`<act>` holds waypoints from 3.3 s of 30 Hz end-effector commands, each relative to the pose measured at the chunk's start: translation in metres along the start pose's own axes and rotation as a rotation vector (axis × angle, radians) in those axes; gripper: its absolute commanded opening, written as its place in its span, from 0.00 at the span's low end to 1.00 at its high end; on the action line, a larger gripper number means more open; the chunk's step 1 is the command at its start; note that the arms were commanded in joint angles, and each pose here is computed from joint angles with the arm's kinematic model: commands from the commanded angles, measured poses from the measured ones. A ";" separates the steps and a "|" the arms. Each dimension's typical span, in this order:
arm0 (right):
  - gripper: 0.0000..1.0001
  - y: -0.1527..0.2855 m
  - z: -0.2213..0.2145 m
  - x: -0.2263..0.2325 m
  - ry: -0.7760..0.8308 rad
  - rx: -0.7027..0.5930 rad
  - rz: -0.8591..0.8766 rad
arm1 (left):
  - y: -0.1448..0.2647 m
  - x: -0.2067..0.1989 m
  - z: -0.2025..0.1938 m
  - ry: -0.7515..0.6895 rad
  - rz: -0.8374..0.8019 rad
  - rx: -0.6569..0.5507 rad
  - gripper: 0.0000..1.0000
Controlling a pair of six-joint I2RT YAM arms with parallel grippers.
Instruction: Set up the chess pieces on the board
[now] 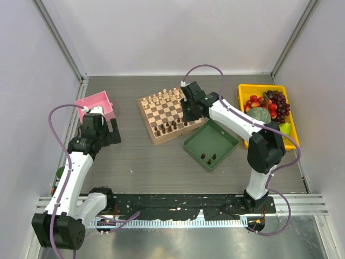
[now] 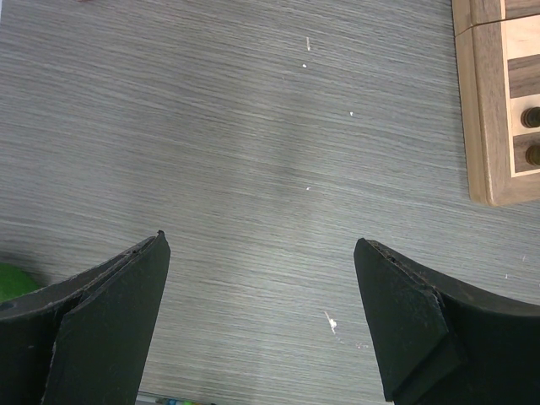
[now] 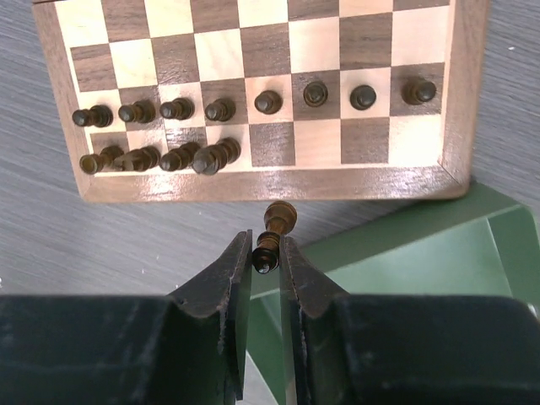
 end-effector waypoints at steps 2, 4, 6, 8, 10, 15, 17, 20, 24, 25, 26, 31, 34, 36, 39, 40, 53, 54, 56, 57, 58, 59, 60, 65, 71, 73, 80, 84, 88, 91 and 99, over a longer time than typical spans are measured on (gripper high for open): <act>0.19 -0.012 0.024 0.010 -0.001 -0.038 0.025 | 0.005 -0.003 0.015 -0.001 -0.012 -0.036 0.99; 0.20 -0.018 0.024 0.011 -0.001 -0.031 0.023 | 0.006 -0.003 0.015 0.000 -0.013 -0.039 0.99; 0.19 -0.023 0.025 0.011 -0.001 -0.030 0.021 | 0.005 -0.003 0.015 -0.002 -0.013 -0.036 0.99; 0.19 -0.031 0.024 0.010 -0.003 -0.021 0.015 | 0.005 -0.004 0.015 -0.002 -0.013 -0.036 0.99; 0.19 -0.038 0.024 0.011 -0.004 -0.013 0.018 | 0.005 -0.003 0.015 -0.003 -0.011 -0.033 0.99; 0.19 -0.053 0.021 0.013 -0.009 0.003 0.021 | 0.005 -0.003 0.015 -0.002 -0.008 -0.035 0.99; 0.20 -0.056 0.022 0.013 -0.011 0.001 0.018 | 0.005 -0.002 0.015 -0.004 -0.007 -0.037 0.99; 0.19 -0.059 0.022 0.012 -0.008 0.004 0.016 | 0.005 -0.002 0.015 -0.003 -0.007 -0.035 0.99; 0.20 -0.064 0.024 0.014 -0.009 0.006 0.026 | 0.005 -0.002 0.015 -0.005 -0.006 -0.035 0.99; 0.19 -0.063 0.025 0.015 -0.011 0.003 0.028 | 0.006 -0.002 0.016 -0.003 -0.006 -0.037 0.99; 0.20 -0.065 0.025 0.014 -0.010 0.007 0.028 | 0.005 -0.002 0.015 -0.003 -0.006 -0.037 0.99; 0.20 -0.066 0.022 0.015 -0.012 0.013 0.030 | 0.006 -0.002 0.016 -0.003 -0.006 -0.037 0.99; 0.20 -0.066 0.019 0.015 -0.010 0.020 0.031 | 0.005 -0.003 0.016 -0.004 -0.007 -0.037 0.99; 0.20 -0.064 0.019 0.015 -0.014 0.021 0.037 | 0.005 -0.002 0.015 -0.003 -0.005 -0.034 0.99; 0.20 -0.063 0.019 0.015 -0.010 0.020 0.037 | 0.005 -0.002 0.015 -0.004 -0.007 -0.035 0.99; 0.20 -0.064 0.019 0.015 -0.010 0.020 0.034 | 0.005 -0.002 0.016 -0.006 -0.006 -0.037 0.99; 0.32 -0.064 0.019 0.014 -0.017 0.024 0.027 | 0.005 -0.002 0.015 -0.007 -0.007 -0.032 0.99; 0.32 -0.064 0.020 0.015 -0.021 0.021 0.029 | 0.005 -0.002 0.015 -0.006 -0.005 -0.032 0.99; 0.34 -0.062 0.021 0.014 -0.017 0.020 0.026 | 0.006 -0.002 0.016 -0.004 -0.005 -0.035 0.99; 0.35 -0.061 0.022 0.013 -0.019 0.020 0.022 | 0.005 -0.002 0.015 -0.005 -0.005 -0.034 0.99; 0.35 -0.058 0.023 0.014 -0.016 0.013 0.023 | 0.005 -0.002 0.015 -0.006 -0.004 -0.033 0.99; 0.37 -0.057 0.023 0.013 -0.011 0.015 0.017 | 0.005 -0.002 0.015 -0.003 -0.004 -0.034 0.99; 0.38 -0.052 0.025 0.011 -0.011 0.008 0.013 | 0.006 -0.002 0.016 -0.003 -0.004 -0.036 0.99; 0.48 -0.028 0.035 0.003 -0.007 -0.047 -0.032 | 0.012 0.010 0.022 0.001 0.058 -0.075 0.99; 0.59 0.003 0.046 -0.003 -0.011 -0.113 -0.045 | 0.015 0.014 0.026 0.010 0.075 -0.118 0.99; 0.66 0.014 0.048 -0.010 -0.026 -0.136 -0.067 | 0.014 0.014 0.025 0.008 0.076 -0.115 0.99; 0.84 0.051 0.041 -0.040 -0.100 -0.210 -0.153 | 0.014 0.016 0.029 0.005 0.100 -0.104 0.99; 0.97 0.081 0.036 -0.063 -0.120 -0.264 -0.212 | 0.015 0.019 0.031 -0.001 0.119 -0.112 0.99; 0.95 0.104 0.026 -0.083 -0.169 -0.315 -0.285 | 0.018 0.024 0.033 -0.016 0.142 -0.119 0.99; 0.95 0.112 0.016 -0.090 -0.192 -0.383 -0.292 | 0.021 0.026 0.033 -0.020 0.156 -0.117 0.99; 0.95 0.159 -0.016 -0.113 -0.374 -0.660 -0.328 | 0.024 0.027 0.026 -0.003 0.139 -0.128 0.99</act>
Point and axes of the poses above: each gripper's point midway between its finger pads, its own y axis back along the fingers, its own x axis along the line the jaws close on, z = x × y, the point moved 1 cm from there along y, back along the fingers, and after that the axes turned 8 degrees about y, right-handed, at the moved point
